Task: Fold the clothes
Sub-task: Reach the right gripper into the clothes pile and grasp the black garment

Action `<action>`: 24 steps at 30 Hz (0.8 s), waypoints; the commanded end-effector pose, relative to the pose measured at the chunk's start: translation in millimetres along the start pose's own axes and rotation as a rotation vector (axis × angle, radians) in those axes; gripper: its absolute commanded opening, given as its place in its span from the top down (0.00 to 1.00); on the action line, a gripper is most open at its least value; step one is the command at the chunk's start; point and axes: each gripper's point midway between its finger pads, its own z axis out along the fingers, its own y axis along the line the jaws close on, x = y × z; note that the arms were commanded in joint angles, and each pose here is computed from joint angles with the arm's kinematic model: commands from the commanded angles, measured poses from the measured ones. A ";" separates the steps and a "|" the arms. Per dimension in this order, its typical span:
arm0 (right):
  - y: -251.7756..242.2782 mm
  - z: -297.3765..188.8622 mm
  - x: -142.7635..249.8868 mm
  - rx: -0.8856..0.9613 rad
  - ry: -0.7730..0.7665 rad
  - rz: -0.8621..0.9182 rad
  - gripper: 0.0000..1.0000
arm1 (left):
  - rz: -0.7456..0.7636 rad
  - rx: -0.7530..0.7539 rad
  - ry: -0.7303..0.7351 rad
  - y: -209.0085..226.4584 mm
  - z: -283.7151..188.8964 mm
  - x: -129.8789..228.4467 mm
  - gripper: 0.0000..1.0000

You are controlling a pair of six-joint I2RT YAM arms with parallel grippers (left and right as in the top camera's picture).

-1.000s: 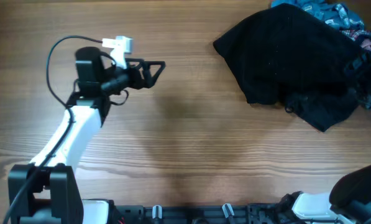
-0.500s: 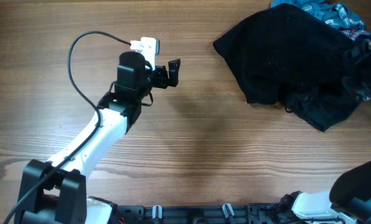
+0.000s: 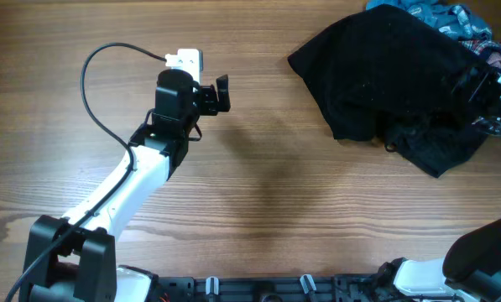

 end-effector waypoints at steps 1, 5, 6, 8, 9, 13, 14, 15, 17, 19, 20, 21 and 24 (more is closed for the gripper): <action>18.0 -4.6 -8.9 -0.004 -0.043 -0.300 0.06 | -0.011 -0.004 -0.018 0.0 0.6 -9.1 0.00; 36.8 2.8 -6.1 -0.016 -0.031 -0.428 0.06 | -0.011 -0.004 -0.017 0.0 0.6 -9.0 0.00; 38.9 4.8 -4.8 -0.014 -0.024 -0.438 0.06 | -0.011 -0.005 -0.015 0.1 0.6 -8.5 0.00; 43.0 10.7 -1.2 0.000 -0.004 -0.456 0.06 | -0.011 -0.006 -0.011 0.4 0.6 -7.4 0.00; 43.4 13.6 0.3 0.011 0.006 -0.462 0.06 | -0.010 -0.007 -0.007 0.7 0.6 -6.4 0.00; 43.7 25.1 9.1 0.023 0.054 -0.467 0.06 | -0.009 -0.011 0.010 1.8 0.6 -2.1 0.00; 43.1 28.0 12.4 0.021 0.070 -0.463 0.06 | -0.009 -0.012 0.011 1.8 0.6 -2.0 0.00; 42.7 31.9 15.7 0.017 0.087 -0.460 0.07 | -0.010 -0.012 0.014 1.9 0.6 -1.3 0.00; 39.4 39.7 22.2 0.013 0.122 -0.445 0.12 | -0.010 -0.012 0.015 2.0 0.6 -1.1 0.00; 35.5 48.1 27.6 0.011 0.153 -0.434 0.20 | -0.010 -0.012 0.015 2.0 0.6 -1.1 0.00; 32.7 53.8 32.0 0.009 0.176 -0.426 0.29 | -0.010 -0.012 0.014 1.9 0.6 -1.2 0.00; 30.6 58.5 35.1 0.007 0.193 -0.419 0.40 | -0.010 -0.012 0.014 1.9 0.6 -1.2 0.00; 26.2 68.4 40.6 0.007 0.223 -0.379 0.80 | -0.009 -0.012 0.014 2.0 0.6 -1.3 0.00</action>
